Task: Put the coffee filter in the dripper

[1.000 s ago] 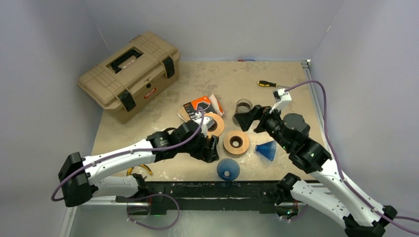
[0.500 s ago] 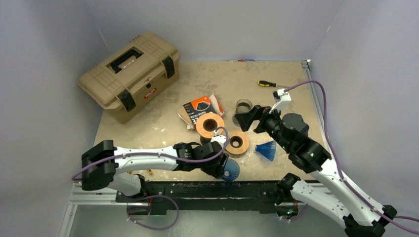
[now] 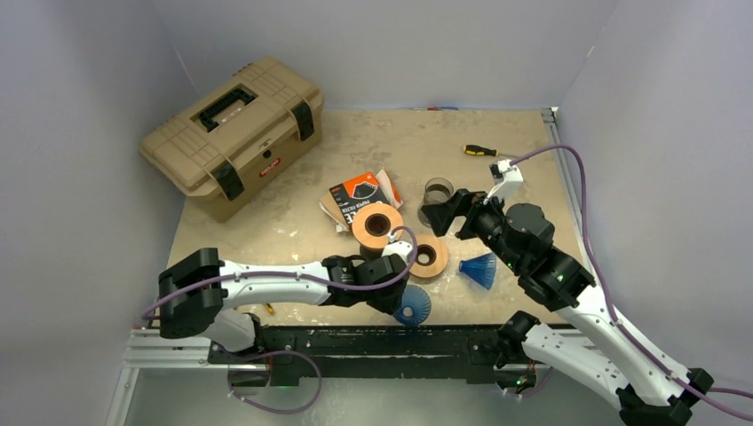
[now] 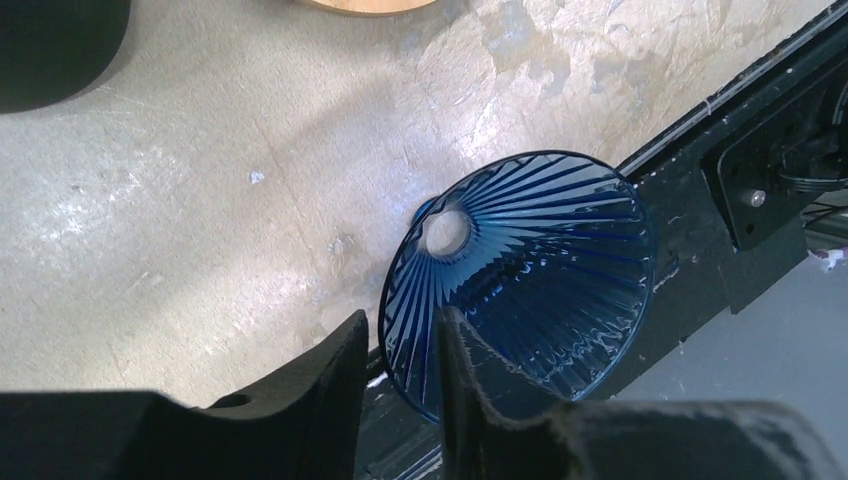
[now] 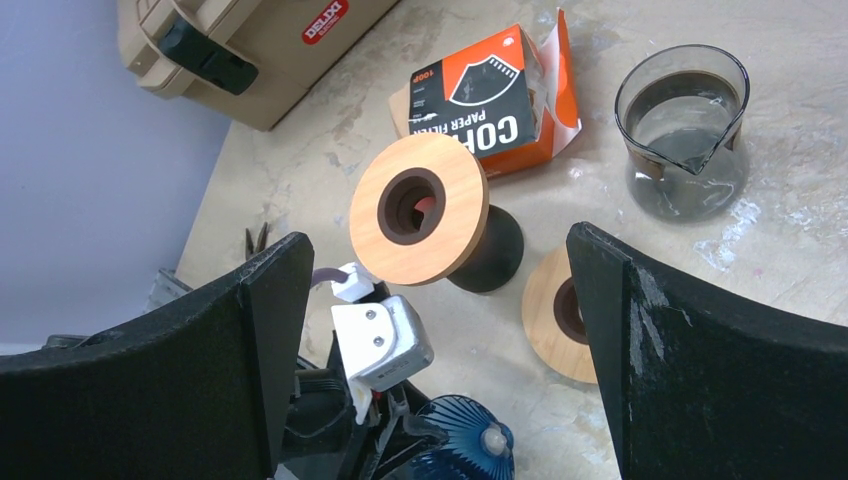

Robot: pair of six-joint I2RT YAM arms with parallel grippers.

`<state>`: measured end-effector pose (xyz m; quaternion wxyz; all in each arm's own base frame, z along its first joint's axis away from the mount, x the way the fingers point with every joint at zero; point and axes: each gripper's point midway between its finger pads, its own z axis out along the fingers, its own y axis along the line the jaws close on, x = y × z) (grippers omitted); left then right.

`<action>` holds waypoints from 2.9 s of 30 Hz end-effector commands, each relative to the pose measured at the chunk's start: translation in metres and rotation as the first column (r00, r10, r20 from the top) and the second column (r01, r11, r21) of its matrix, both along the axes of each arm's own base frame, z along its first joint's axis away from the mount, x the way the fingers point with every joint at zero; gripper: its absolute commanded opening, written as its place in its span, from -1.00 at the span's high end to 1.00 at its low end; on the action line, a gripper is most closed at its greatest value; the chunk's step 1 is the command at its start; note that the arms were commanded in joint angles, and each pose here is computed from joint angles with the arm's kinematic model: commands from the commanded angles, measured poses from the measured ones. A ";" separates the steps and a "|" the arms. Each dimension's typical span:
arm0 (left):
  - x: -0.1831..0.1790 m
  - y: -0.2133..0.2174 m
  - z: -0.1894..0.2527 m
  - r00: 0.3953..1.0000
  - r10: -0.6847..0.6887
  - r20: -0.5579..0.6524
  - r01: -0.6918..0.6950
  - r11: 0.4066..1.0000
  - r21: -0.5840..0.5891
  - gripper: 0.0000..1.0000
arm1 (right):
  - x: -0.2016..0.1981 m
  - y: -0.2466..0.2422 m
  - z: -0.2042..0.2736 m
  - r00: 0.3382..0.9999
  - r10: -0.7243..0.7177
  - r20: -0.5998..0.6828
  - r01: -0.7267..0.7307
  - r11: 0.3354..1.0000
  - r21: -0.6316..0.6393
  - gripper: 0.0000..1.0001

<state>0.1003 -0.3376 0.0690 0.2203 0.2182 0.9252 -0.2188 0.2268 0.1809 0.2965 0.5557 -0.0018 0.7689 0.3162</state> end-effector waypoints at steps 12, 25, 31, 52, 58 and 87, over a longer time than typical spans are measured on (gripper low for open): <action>0.010 -0.025 0.037 0.999 0.003 0.053 0.003 0.994 -0.111 1.00 | -0.001 0.000 0.015 1.000 0.000 0.028 -0.001 0.999 0.033 -0.98; 0.017 -0.025 0.078 0.992 -0.007 0.126 0.028 0.986 -0.163 1.00 | -0.003 -0.004 0.026 0.999 -0.009 0.052 0.007 0.999 0.047 -0.98; 0.024 -0.032 0.096 0.986 -0.011 0.164 0.041 0.983 -0.178 1.00 | -0.005 -0.008 0.029 0.998 -0.023 0.054 0.020 0.999 0.046 -0.98; 0.106 0.002 0.220 0.948 0.086 0.305 0.009 0.955 -0.296 1.00 | -0.010 -0.030 0.041 0.992 -0.093 0.079 0.089 0.995 0.051 -0.98; 0.127 0.036 0.244 0.923 0.172 0.343 -0.071 0.955 -0.288 1.00 | -0.010 -0.031 0.043 0.992 -0.095 0.083 0.091 0.994 0.052 -0.98; 0.168 0.070 0.186 0.993 0.105 0.055 -0.082 0.946 -0.313 1.00 | -0.004 -0.018 0.024 0.997 -0.061 0.040 0.061 0.998 0.017 -0.98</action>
